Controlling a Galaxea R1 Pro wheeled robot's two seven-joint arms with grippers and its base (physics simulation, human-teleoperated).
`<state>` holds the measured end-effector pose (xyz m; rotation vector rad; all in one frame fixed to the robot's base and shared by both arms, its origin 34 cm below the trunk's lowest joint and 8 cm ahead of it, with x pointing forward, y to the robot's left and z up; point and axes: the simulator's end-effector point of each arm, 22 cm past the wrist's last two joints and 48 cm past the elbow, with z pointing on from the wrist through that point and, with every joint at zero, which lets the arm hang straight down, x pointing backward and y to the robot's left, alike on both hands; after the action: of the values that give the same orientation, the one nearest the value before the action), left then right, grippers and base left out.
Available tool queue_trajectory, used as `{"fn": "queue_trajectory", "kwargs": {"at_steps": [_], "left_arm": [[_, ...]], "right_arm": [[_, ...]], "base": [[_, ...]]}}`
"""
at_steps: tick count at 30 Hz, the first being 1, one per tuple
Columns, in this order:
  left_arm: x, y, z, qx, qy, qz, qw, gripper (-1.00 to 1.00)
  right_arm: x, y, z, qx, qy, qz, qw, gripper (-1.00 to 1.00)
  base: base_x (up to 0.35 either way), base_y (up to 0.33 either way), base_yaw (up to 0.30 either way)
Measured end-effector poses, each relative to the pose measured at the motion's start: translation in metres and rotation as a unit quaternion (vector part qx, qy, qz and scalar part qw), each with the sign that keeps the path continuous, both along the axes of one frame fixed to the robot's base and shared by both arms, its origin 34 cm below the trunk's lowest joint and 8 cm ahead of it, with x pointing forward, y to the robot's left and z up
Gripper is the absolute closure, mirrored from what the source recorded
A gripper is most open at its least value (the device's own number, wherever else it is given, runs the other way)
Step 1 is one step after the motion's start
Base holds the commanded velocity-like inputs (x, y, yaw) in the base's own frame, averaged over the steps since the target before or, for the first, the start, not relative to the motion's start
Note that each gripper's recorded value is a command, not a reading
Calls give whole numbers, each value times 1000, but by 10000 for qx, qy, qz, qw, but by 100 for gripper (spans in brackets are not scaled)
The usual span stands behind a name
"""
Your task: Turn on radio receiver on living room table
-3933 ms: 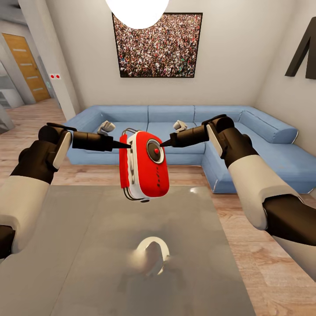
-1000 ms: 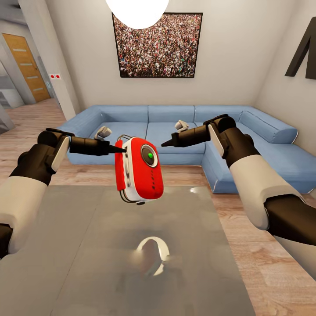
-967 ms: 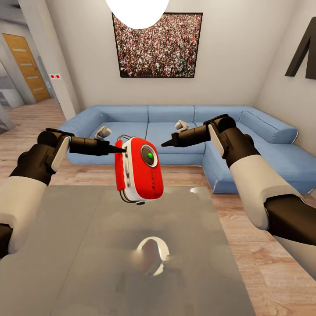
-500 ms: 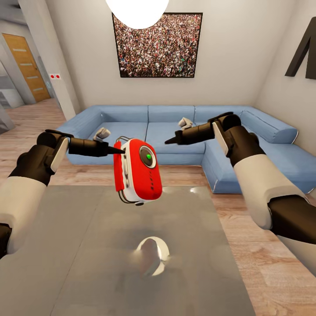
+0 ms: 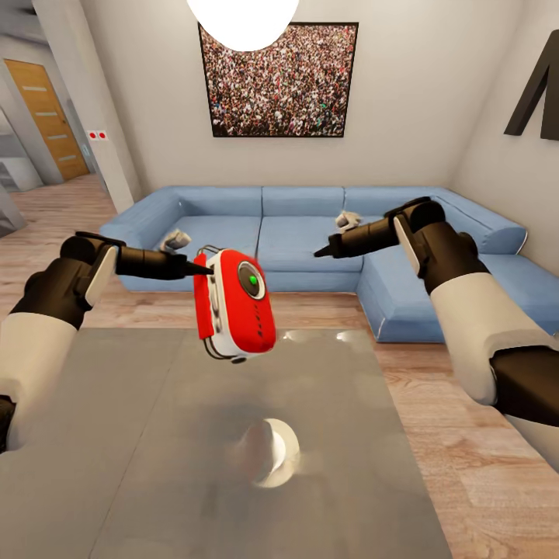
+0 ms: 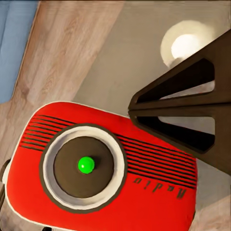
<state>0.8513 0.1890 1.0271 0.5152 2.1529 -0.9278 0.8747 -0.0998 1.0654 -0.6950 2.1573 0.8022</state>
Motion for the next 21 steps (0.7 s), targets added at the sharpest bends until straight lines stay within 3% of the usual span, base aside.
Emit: {"fn": "queue_trajectory", "kwargs": {"at_steps": [4, 7, 11, 15, 21], "left_arm": [[6, 5, -10, 129, 62, 179, 9997, 100], [6, 2, -17, 89, 191, 212, 9996, 100], [9, -3, -26, 104, 300, 267, 9991, 100], [15, -1, -34, 299, 285, 426, 9982, 100], [17, -2, -48, 363, 457, 543, 9968, 100]], "right_arm": [[11, -21, -12, -451, -76, -297, 9985, 100], [21, -40, -16, -810, -209, -598, 9947, 100], [37, -79, -16, -1226, -393, -1116, 9854, 100], [45, -98, -16, -1436, -490, -1404, 9784, 100], [58, -140, -16, -1876, -668, -2004, 9593, 100]], "base": [[0, 0, 0], [0, 0, 0], [0, 0, 0], [0, 0, 0], [0, 0, 0]]}}
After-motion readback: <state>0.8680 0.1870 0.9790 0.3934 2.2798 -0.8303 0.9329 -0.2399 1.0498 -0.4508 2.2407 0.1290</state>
